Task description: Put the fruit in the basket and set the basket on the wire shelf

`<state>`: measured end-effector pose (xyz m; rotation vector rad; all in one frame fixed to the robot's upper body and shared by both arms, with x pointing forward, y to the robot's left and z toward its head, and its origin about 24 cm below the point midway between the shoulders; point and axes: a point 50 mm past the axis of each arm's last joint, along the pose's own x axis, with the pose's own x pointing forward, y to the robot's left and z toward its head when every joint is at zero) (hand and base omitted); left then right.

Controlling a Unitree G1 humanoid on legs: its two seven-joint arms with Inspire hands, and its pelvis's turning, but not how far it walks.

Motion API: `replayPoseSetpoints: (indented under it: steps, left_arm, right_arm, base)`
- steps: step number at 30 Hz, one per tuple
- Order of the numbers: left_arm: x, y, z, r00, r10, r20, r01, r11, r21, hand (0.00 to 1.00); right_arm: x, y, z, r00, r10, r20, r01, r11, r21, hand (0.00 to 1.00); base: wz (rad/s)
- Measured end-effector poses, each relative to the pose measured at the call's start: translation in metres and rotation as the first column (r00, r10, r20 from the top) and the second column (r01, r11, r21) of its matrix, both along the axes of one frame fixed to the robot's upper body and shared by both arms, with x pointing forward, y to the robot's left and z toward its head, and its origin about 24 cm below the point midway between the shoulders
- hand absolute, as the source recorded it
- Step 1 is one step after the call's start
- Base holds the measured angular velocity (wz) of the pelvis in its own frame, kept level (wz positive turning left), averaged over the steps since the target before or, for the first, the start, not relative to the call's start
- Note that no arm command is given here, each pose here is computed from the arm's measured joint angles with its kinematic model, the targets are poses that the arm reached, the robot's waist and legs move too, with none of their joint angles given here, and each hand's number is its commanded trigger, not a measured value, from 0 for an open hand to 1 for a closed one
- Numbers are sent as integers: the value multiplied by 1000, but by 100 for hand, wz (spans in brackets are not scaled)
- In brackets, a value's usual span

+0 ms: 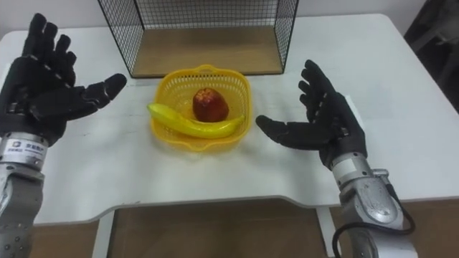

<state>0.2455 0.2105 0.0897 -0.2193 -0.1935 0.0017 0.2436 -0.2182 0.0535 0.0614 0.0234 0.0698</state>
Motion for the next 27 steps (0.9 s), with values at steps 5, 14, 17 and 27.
replayPoseSetpoints:
  steps: [5, 14, 17, 27]
  left_arm:
    - [0, -1, -5, 1000, -6, -16, 6, 1000, -12, 0]
    - [2, -11, -30, 992, -42, -122, 37, 999, -38, 0]
    - [2, -11, -35, 989, -50, -138, 44, 998, -42, 0]
    - [1, -14, -43, 984, -53, -167, 42, 997, -71, 0]
  right_arm:
    - [3, 3, 2, 1000, 11, 10, -11, 1000, -2, 0]
    - [11, 14, 8, 998, 46, 38, -47, 999, 10, 0]
    - [11, 15, 8, 998, 46, 38, -47, 999, 15, 0]
    - [16, 16, 6, 999, 35, 32, -36, 999, 30, 0]
  base:
    - [-1]
    - [-1]
    - [0]
    - [0]
